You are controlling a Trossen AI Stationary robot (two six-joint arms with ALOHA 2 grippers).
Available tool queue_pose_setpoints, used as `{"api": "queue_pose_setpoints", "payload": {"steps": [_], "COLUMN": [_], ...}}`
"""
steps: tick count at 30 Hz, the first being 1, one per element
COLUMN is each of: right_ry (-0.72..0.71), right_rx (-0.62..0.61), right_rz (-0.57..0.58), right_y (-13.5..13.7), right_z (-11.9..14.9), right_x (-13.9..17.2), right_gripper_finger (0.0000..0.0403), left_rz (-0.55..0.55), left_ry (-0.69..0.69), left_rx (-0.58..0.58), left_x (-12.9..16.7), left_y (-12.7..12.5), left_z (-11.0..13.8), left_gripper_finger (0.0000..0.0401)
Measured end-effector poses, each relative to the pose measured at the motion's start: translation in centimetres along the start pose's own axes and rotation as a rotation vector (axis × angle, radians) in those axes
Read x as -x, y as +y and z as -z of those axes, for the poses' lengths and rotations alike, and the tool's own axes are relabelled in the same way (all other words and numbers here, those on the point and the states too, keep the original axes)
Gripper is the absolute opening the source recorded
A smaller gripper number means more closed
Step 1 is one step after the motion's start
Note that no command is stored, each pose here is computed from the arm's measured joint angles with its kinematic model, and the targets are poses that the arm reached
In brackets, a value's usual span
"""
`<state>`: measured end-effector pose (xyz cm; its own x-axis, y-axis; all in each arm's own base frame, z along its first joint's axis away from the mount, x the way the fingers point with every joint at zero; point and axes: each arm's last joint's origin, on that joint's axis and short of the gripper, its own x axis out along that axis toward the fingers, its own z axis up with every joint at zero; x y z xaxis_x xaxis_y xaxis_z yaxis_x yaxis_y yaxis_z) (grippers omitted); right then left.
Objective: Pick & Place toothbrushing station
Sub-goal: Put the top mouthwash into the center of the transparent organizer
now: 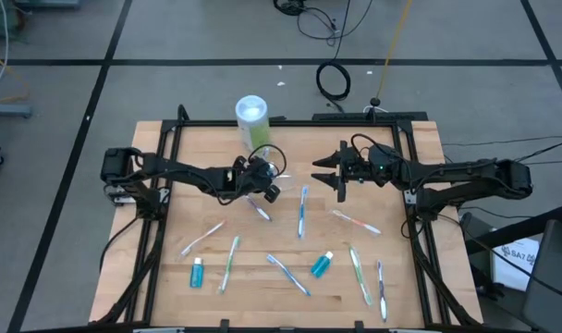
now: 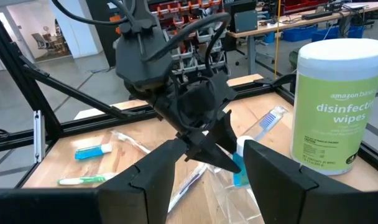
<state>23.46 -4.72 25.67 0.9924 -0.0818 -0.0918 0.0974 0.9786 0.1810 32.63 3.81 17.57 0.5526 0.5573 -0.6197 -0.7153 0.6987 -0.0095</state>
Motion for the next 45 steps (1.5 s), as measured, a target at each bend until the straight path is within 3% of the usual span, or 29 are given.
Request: {"api": "queue_pose_setpoints", "payload": {"steps": [18,33,38,45], "right_ry": [0.000,0.002,0.006,0.006], "right_rx": [0.000,0.000,-0.001,-0.001], "right_rz": [0.000,0.000,0.001,0.001], "right_y": [0.0,0.0,0.0,0.0], "right_z": [0.0,0.0,0.0,0.0], "right_x": [0.0,0.0,0.0,0.0], "right_gripper_finger": [0.0183,0.0183,0.0183,0.0183], "left_rz": [0.059,0.007,-0.065,-0.063], "left_ry": [0.000,0.074,0.088,0.088], "left_rx": [0.017,0.009,-0.004,0.020], "left_x": [0.0,0.6,0.7,0.7], "left_y": [-0.2,0.5,0.9,0.9], "left_z": [-0.2,0.2,0.6,0.6], "left_gripper_finger": [0.0115,0.0115,0.0115,0.0115]}}
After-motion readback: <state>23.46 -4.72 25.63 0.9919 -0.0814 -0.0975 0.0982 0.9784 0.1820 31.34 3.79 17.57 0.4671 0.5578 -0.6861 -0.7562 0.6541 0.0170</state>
